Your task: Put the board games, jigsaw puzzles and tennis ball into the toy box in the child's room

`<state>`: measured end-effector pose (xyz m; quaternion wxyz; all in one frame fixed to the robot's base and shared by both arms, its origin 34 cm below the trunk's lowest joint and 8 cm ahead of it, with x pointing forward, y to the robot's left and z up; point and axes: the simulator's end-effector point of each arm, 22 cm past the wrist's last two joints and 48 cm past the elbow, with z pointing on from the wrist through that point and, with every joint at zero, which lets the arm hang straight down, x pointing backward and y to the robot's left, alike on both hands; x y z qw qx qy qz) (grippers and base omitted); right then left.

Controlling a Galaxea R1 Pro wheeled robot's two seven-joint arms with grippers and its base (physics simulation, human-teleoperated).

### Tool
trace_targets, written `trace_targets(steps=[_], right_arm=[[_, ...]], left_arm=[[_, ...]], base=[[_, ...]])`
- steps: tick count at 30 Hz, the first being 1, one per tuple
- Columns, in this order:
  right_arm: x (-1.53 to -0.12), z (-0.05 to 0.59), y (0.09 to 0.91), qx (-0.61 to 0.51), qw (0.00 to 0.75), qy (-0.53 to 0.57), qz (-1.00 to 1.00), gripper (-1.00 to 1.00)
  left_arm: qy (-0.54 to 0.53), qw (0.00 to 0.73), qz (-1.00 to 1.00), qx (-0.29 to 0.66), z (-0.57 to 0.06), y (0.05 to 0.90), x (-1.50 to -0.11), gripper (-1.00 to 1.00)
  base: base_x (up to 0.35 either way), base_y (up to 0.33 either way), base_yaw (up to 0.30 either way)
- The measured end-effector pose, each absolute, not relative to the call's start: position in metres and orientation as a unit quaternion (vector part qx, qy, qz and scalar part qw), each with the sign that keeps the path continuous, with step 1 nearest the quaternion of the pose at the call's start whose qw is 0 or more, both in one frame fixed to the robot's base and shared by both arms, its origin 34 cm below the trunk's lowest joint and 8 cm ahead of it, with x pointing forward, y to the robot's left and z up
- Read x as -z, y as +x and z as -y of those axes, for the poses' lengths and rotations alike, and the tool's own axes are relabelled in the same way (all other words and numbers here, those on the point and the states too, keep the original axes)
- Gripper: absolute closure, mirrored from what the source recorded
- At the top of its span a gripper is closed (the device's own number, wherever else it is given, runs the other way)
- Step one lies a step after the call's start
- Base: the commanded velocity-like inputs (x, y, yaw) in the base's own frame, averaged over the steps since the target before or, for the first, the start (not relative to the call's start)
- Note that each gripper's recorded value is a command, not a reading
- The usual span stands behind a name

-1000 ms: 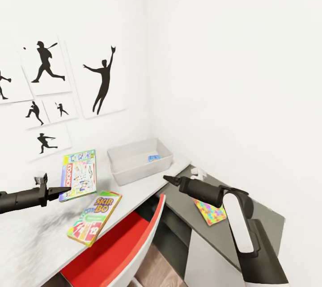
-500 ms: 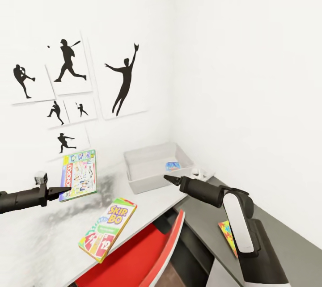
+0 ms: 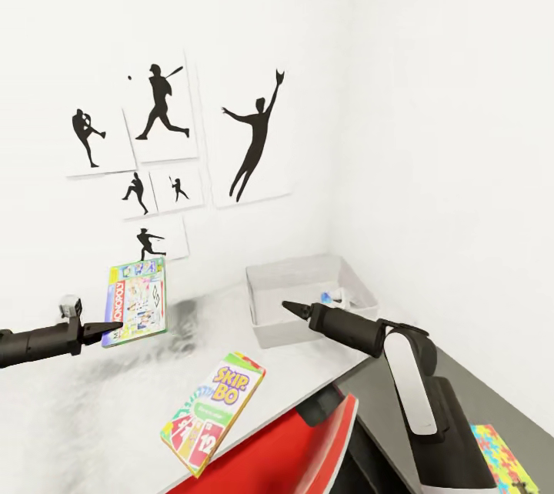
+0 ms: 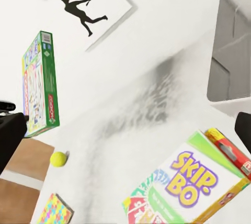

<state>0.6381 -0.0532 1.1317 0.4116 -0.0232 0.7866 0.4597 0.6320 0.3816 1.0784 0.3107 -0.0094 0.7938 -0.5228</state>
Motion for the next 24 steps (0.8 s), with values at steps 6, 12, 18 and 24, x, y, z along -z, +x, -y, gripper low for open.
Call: trace_targets(steps=[6,12,18,24], right_arm=[[-1.1334,0.0546,0.6401,-0.460,0.417,-0.022,-0.784,-1.00],[-1.1341,0.0554,0.6406,-0.459,0.419,-0.021,-0.783,-1.00],[-1.1334,0.0553,0.6409,-0.460,0.419,-0.021,-0.783,-1.00],[-1.1333,0.0553,0.6410,-0.460,0.419,-0.021,-0.783,-1.00]], left_arm=[[-0.009,0.311,-0.794,0.522,-0.3819,0.6323,-1.0785,1.00],[-0.009,0.311,-0.793,0.523,-0.3816,0.6323,-1.0787,1.00],[-0.009,0.312,-0.794,0.522,-0.3821,0.6325,-1.0784,1.00],[-0.009,0.312,-0.794,0.522,-0.3821,0.6325,-1.0786,1.00]], base=[[0.205,0.019,0.050],[0.174,0.001,0.003],[0.049,0.000,0.000],[0.004,0.000,0.000]])
